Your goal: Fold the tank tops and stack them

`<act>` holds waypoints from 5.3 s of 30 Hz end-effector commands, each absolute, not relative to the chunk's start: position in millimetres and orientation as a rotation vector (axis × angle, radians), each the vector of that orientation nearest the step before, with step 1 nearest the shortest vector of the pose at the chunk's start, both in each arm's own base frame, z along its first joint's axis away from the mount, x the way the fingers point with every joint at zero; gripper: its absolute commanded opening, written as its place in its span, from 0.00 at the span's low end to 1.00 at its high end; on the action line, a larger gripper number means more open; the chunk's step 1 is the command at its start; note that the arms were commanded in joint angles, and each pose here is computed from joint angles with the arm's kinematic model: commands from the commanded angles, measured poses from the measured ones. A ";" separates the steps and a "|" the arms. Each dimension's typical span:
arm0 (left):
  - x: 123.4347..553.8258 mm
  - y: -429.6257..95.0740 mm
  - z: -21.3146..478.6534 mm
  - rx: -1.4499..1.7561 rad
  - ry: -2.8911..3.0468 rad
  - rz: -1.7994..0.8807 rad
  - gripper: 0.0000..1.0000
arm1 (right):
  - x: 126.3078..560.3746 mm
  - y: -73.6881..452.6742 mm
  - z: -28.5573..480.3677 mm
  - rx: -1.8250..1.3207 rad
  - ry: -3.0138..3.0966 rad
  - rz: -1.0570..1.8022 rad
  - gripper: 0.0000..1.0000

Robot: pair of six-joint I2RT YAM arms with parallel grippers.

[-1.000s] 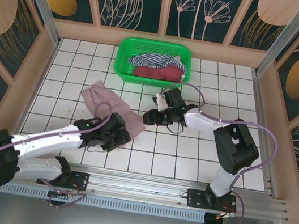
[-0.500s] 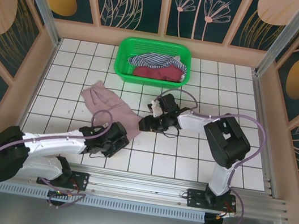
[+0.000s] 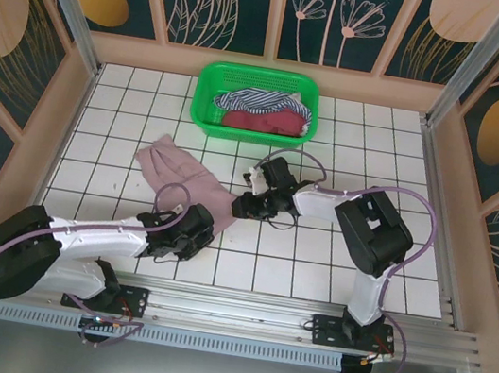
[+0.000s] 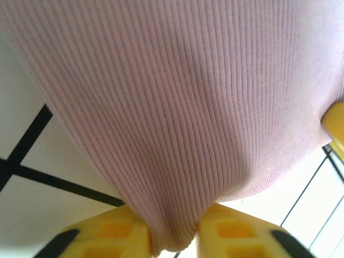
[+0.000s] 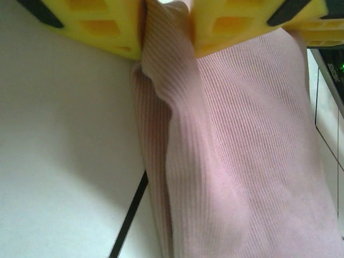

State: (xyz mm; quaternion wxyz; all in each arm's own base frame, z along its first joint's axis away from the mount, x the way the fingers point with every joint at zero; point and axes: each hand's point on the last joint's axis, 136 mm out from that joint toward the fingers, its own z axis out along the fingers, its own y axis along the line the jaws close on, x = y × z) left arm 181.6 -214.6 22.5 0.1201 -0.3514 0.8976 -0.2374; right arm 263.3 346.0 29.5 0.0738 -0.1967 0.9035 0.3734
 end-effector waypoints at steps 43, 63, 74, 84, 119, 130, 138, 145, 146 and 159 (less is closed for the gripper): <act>184.5 -198.1 148.9 -0.821 2.605 -0.699 0.00 | 283.3 351.2 170.7 -0.674 2.512 1.166 0.12; 227.7 -167.3 111.3 -0.955 2.547 -0.745 0.01 | 310.3 400.2 147.7 -0.700 2.485 1.220 0.13; 225.1 -116.5 96.0 -1.093 2.521 -0.649 0.04 | 326.8 441.7 129.9 -0.728 2.455 1.266 0.14; 243.6 -83.6 80.5 -1.107 2.530 -0.491 0.08 | 337.6 474.3 108.2 -0.717 2.436 1.302 0.16; 188.6 -130.4 76.4 -0.986 2.720 -0.496 0.43 | 278.8 388.6 111.6 -0.725 2.427 1.195 0.47; 196.1 -142.2 51.7 -0.873 2.755 -0.487 0.46 | 258.0 376.2 99.3 -0.730 2.477 1.162 0.48; 212.5 -145.3 47.0 -0.817 2.716 -0.473 0.42 | 255.5 373.7 97.6 -0.734 2.483 1.162 0.48; 224.9 -155.8 63.5 -0.841 2.670 -0.550 0.07 | 249.4 370.2 93.4 -0.718 2.492 1.179 0.48; 224.3 -158.5 64.4 -0.845 2.676 -0.568 0.06 | 248.7 370.0 93.0 -0.715 2.493 1.183 0.48; 238.7 -185.7 113.5 -0.856 2.558 -0.856 0.04 | 237.4 366.7 87.3 -0.702 2.492 1.225 0.47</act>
